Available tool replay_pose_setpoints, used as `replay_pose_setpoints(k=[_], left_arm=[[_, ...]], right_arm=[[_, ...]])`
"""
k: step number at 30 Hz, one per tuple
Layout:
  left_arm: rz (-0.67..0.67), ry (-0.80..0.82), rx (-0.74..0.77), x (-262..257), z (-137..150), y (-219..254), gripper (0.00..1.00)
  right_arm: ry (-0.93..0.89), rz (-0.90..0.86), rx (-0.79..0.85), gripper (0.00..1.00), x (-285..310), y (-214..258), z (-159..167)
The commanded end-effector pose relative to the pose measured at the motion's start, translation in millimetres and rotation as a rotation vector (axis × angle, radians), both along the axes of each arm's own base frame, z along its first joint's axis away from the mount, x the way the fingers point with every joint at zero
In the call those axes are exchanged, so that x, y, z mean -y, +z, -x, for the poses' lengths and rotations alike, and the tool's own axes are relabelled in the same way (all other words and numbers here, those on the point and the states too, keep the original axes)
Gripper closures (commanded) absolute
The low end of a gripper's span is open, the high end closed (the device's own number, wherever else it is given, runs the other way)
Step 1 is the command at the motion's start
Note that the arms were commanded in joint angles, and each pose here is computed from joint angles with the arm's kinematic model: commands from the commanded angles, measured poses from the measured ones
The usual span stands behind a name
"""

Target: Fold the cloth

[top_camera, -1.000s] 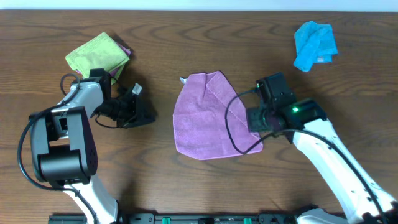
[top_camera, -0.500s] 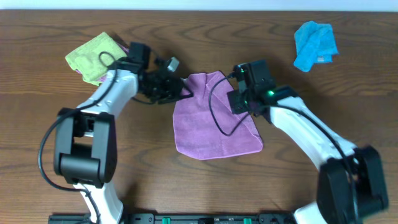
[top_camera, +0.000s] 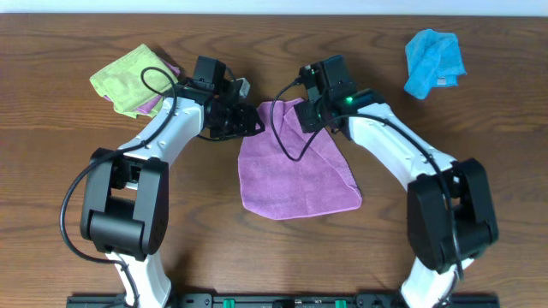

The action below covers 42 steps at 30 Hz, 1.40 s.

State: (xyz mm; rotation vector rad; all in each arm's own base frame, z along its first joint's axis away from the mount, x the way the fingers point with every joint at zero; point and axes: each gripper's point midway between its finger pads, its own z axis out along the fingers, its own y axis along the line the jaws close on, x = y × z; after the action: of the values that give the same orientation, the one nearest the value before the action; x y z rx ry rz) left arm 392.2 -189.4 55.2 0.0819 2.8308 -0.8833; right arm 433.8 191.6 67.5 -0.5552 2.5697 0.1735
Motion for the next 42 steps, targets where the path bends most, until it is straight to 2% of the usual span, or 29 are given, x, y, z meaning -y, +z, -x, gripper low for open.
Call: replay_pose_setpoints(k=[1, 12, 42], left_arm=[[-0.056, 0.013, 0.003, -6.8, -1.0, -8.2, 0.52], [-0.101, 0.01, -0.084, -16.7, 25.0, -31.4, 0.73], [-0.115, -0.004, -0.152, -20.0, 42.2, -35.6, 0.79]], right_arm=[[0.047, 0.015, 0.001, 0.38, -8.7, -4.4, 0.2], [0.106, 0.029, -0.013, 0.38, -30.6, -21.2, 8.2], [0.097, 0.037, 0.033, 0.44, -43.7, -63.4, -13.2]])
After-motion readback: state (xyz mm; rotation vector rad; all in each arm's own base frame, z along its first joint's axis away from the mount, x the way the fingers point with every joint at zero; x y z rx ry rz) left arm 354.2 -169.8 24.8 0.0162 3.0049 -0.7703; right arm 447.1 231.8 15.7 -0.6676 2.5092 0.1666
